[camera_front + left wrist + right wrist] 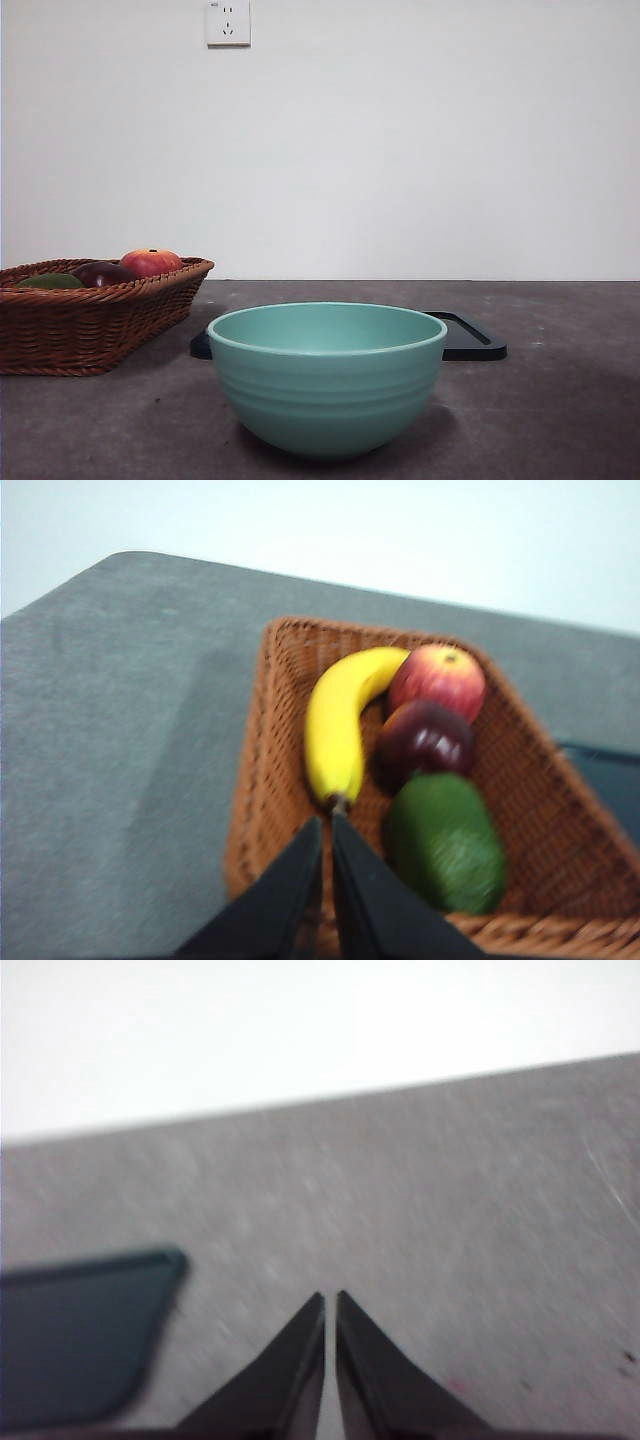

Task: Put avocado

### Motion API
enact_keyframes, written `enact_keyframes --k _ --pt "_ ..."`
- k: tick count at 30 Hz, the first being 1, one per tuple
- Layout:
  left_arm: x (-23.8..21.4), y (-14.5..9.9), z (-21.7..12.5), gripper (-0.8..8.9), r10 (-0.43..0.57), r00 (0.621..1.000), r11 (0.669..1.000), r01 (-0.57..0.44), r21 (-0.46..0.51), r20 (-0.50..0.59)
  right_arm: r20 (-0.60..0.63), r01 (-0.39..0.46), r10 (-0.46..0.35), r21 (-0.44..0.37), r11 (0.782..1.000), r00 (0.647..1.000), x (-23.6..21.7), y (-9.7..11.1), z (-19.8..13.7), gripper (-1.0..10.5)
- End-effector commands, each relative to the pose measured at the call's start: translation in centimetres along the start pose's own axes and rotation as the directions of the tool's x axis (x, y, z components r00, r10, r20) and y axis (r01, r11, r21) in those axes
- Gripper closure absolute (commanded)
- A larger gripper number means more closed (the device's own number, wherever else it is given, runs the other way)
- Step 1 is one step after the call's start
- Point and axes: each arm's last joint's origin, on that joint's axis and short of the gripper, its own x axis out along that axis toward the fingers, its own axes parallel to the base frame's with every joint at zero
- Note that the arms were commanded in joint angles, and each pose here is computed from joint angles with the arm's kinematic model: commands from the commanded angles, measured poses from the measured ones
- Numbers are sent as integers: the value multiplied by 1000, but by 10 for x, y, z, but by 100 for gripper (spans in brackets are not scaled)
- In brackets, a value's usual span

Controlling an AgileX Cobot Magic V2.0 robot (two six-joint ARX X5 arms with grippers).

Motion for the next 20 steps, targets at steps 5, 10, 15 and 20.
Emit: enact_keyframes --k 5,10,15,20 --pt "-13 -11 45 798 -71 995 993 76 -87 69 25 -71 67 175 982 997 -9 15 49 935" --pt "-15 -20 73 798 -184 982 979 180 -94 -32 -89 -182 201 186 965 976 -5 29 78 935" --pt "-8 -31 108 798 -301 950 951 293 -98 -81 -213 -255 291 182 950 933 4 42 103 935" --pt "9 -41 143 797 -422 896 905 407 -123 -138 -301 -350 386 169 921 872 15 57 129 935"
